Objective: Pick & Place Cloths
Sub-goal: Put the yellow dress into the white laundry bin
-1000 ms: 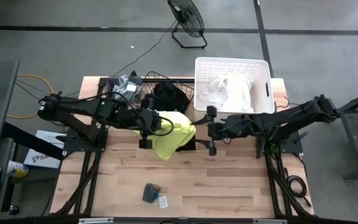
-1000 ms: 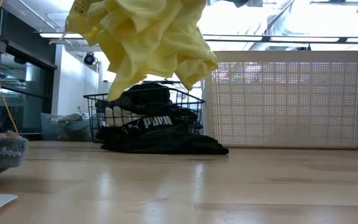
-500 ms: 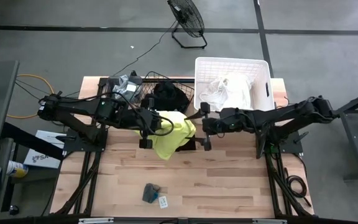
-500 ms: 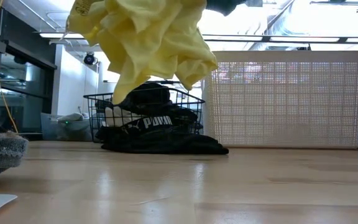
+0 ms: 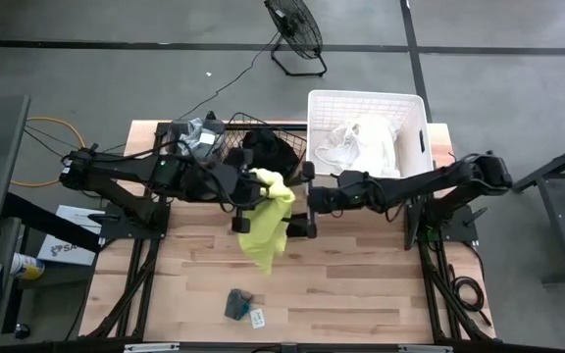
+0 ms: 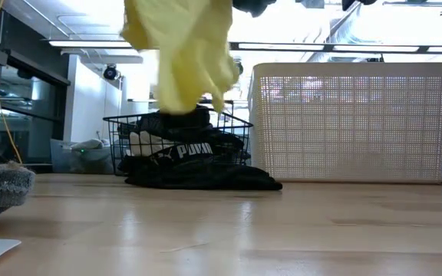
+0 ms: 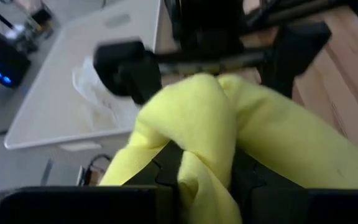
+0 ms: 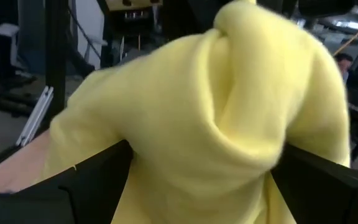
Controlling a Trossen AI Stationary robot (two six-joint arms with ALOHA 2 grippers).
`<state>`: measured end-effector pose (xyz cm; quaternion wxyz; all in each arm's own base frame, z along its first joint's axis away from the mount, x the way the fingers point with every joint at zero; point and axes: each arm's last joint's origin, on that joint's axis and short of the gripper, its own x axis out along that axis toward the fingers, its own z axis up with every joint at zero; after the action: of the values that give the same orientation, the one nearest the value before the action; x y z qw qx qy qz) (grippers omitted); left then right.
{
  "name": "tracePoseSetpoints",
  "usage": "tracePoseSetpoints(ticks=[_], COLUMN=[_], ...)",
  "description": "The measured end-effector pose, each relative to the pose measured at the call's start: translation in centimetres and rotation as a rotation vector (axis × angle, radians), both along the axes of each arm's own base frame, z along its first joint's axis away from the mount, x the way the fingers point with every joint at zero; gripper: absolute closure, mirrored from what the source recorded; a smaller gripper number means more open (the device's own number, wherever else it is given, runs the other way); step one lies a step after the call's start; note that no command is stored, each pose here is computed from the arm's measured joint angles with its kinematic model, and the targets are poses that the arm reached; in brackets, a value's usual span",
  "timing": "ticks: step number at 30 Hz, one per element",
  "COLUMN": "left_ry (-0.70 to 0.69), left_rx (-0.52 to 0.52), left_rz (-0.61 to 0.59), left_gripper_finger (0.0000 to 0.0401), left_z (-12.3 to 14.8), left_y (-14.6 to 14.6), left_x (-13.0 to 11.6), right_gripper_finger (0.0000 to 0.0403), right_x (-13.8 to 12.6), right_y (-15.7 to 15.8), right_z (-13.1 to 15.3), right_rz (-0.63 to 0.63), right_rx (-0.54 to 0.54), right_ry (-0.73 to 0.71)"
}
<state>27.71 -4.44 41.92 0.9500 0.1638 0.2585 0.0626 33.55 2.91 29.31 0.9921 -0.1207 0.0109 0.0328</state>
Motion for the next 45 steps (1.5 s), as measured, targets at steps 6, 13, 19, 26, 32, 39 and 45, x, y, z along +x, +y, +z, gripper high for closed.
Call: tracePoseSetpoints(ticks=[6,13,19,26,32,39,45], left_ry=[-0.06,-0.15,-0.227,-0.281,-0.285,-0.279,-0.249], left_rx=[0.032,0.079,0.127,0.143,0.121,0.118,0.124], left_rz=[-0.018,0.006,0.075,0.068,0.071,0.069,0.118], left_gripper_finger=[0.034,0.034,0.034,0.034,0.034,0.034,0.031], left_z=[0.1,0.1,0.5,1.1,1.0,1.0,0.6], left_y=[-0.3,-0.5,-0.5,-0.5,-0.5,-0.5,-0.4], left_x=[1.3,3.2,4.0,4.1,4.2,4.1,4.1], right_gripper_finger=[0.004,0.0043,0.0058,0.0074,0.0117,0.0213,0.0306], right_x=[0.7,0.7,0.6,0.6,0.6,0.6,0.7], right_y=[0.1,0.1,0.2,0.2,0.2,0.2,0.1], right_z=[-0.2,0.2,0.4,0.7,0.6,0.5,0.1], right_rz=[0.006,0.033,0.059,0.067,0.076,0.076,0.031], right_rx=[0.006,0.016,0.016,0.017,0.017,0.017,0.018], right_ry=[-0.064,-0.108,-0.119,-0.152,-0.144,-0.134,-0.098])
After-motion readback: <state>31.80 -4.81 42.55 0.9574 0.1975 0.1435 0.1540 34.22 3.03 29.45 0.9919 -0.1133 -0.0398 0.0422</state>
